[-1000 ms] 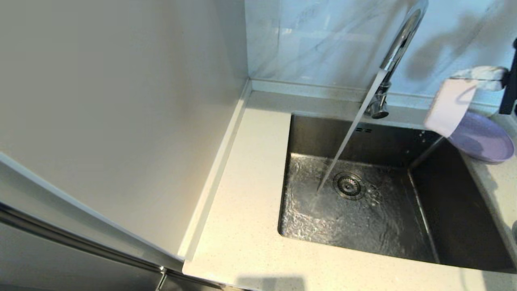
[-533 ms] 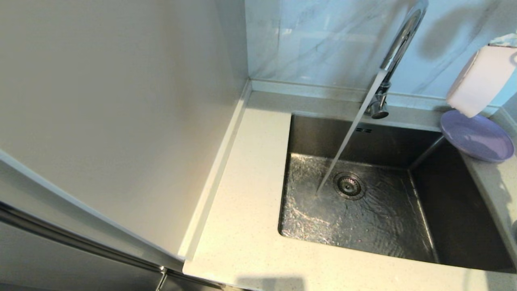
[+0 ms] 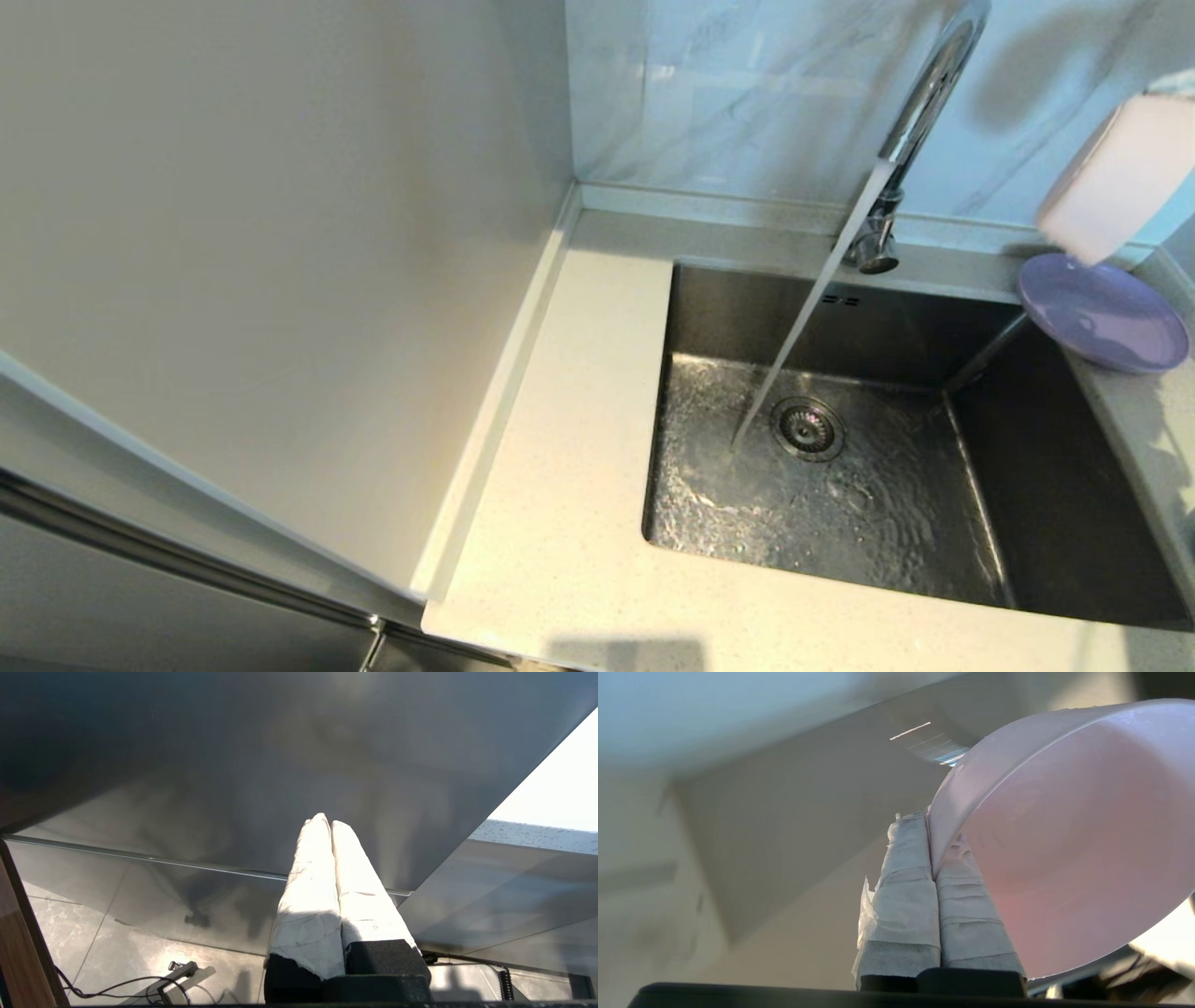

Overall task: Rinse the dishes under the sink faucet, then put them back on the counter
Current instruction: Place the bowl on the table

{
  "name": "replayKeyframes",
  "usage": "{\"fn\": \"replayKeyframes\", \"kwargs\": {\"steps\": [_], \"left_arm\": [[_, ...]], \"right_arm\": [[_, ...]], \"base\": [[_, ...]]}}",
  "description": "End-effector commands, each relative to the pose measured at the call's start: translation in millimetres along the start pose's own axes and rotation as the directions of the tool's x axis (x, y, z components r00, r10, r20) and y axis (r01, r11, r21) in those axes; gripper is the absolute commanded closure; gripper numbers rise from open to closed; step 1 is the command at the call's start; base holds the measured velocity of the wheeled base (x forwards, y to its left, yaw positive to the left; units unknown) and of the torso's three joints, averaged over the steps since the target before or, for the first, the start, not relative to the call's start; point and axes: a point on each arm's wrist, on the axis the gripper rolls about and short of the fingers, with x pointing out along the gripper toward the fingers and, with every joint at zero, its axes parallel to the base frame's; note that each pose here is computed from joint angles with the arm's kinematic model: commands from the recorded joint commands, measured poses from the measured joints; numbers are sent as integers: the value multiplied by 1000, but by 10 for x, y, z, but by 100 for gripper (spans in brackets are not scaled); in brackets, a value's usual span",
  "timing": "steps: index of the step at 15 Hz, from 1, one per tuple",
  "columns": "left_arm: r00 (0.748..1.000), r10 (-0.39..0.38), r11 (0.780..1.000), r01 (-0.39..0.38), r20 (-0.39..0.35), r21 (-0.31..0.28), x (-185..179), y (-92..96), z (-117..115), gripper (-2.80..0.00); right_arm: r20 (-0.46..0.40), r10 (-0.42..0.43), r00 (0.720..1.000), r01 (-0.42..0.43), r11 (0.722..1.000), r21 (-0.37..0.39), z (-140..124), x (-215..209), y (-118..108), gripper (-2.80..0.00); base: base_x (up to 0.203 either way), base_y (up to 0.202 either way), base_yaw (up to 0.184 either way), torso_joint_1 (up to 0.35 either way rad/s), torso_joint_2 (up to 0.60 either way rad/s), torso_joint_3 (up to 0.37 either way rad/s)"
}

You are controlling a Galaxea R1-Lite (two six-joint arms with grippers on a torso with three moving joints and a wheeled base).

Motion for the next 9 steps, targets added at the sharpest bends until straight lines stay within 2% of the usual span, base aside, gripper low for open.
{"fn": "replayKeyframes", "kwargs": {"steps": [1, 3, 5, 6, 7, 8, 9], "left_arm": [[1000, 1, 1000, -1, 0, 0, 0, 0, 0, 0], [1000, 1, 1000, -1, 0, 0, 0, 0, 0, 0], [1000, 1, 1000, -1, 0, 0, 0, 0, 0, 0], [1000, 1, 1000, -1, 0, 0, 0, 0, 0, 0], [1000, 1, 1000, -1, 0, 0, 0, 0, 0, 0], [1000, 1, 1000, -1, 0, 0, 0, 0, 0, 0], [1000, 1, 1000, -1, 0, 0, 0, 0, 0, 0]], "right_arm": [[-31, 107, 994, -111, 974, -197, -341, -108, 674, 0], [-51, 148, 988, -156, 952, -262, -496, -160, 881, 0], [-44, 142, 989, -148, 963, -223, -454, -157, 773, 0], [-31, 123, 992, -127, 978, -165, -363, -137, 601, 0], [-13, 89, 996, -89, 994, -67, -229, -109, 302, 0], [3, 48, 999, -48, 998, 43, -119, -95, -47, 0], [13, 12, 1000, -14, 991, 136, -72, -103, -366, 0]], "base": [[0, 0, 0, 0, 0, 0], [0, 0, 0, 0, 0, 0], [0, 0, 0, 0, 0, 0], [0, 0, 0, 0, 0, 0], [0, 0, 0, 0, 0, 0], [0, 0, 0, 0, 0, 0], [0, 0, 0, 0, 0, 0]]}}
